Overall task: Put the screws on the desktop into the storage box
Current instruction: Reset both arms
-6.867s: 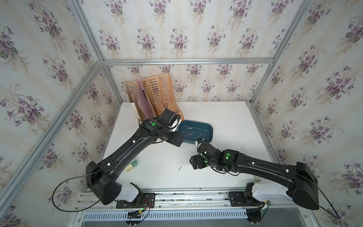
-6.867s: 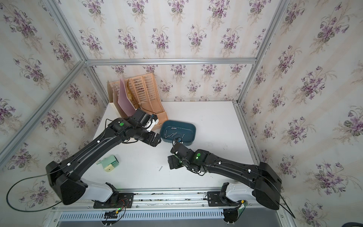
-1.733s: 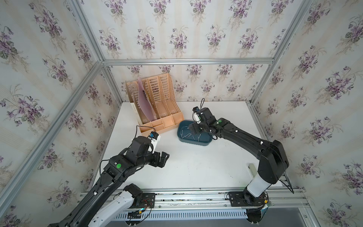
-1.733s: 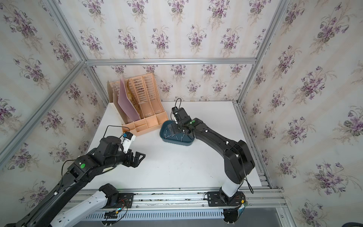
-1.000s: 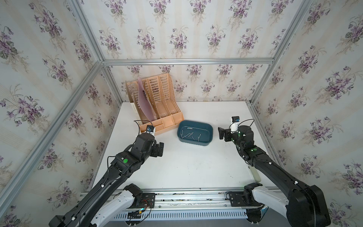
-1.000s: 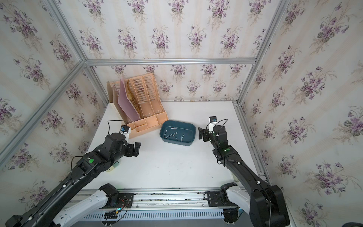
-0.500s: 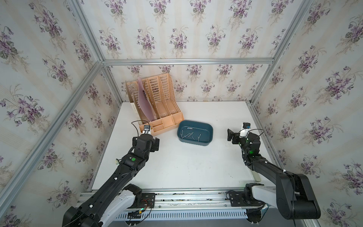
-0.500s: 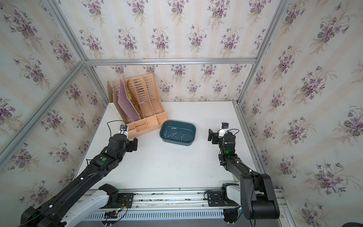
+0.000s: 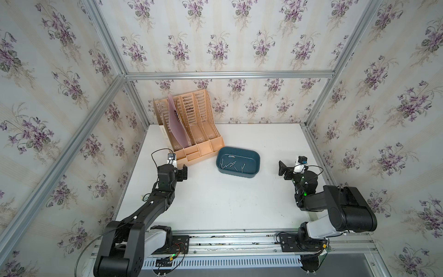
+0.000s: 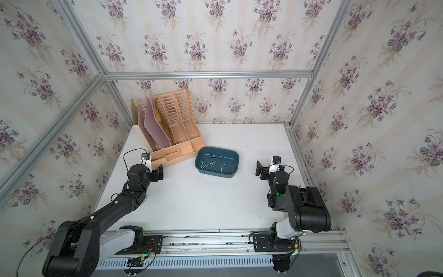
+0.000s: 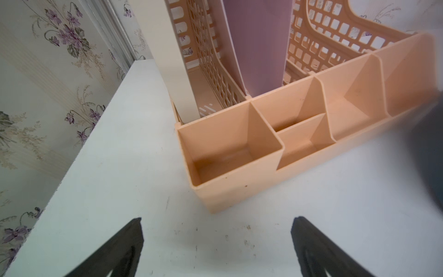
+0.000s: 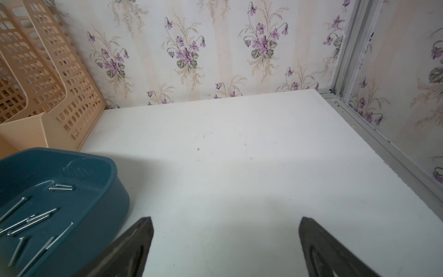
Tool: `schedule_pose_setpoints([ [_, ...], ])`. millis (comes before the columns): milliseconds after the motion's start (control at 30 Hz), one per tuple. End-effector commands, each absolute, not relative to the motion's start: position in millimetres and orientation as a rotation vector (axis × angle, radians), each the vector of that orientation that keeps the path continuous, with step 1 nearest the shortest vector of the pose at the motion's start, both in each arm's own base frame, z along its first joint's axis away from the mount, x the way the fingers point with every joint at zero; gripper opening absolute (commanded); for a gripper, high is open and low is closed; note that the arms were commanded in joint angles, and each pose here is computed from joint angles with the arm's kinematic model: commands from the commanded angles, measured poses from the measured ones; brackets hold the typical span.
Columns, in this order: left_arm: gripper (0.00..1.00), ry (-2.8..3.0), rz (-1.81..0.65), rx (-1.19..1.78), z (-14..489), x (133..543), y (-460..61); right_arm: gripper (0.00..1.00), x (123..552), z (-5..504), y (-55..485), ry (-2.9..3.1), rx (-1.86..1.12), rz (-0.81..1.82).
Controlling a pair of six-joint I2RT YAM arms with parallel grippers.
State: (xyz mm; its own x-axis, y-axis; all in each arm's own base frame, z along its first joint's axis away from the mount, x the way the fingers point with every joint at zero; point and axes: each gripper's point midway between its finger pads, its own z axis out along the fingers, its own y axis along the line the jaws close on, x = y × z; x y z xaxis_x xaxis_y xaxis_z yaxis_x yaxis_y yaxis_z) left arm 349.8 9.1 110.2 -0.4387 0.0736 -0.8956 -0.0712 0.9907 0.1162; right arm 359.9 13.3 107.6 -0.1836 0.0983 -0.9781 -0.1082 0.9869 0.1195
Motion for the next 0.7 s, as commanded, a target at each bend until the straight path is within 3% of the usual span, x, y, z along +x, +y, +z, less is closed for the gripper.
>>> schedule_pose_setpoints([
  [0, 0.99, 1.873, 0.120, 0.048, 131.6, 366.5, 6.7, 1.00, 361.6, 133.8, 17.7, 1.632, -0.055, 0.184],
  [667, 0.99, 1.906, -0.012, 0.186, 95.7, 395.4, -8.2, 1.00, 327.4, 152.3, 9.0, 1.494, -0.004, 0.144],
])
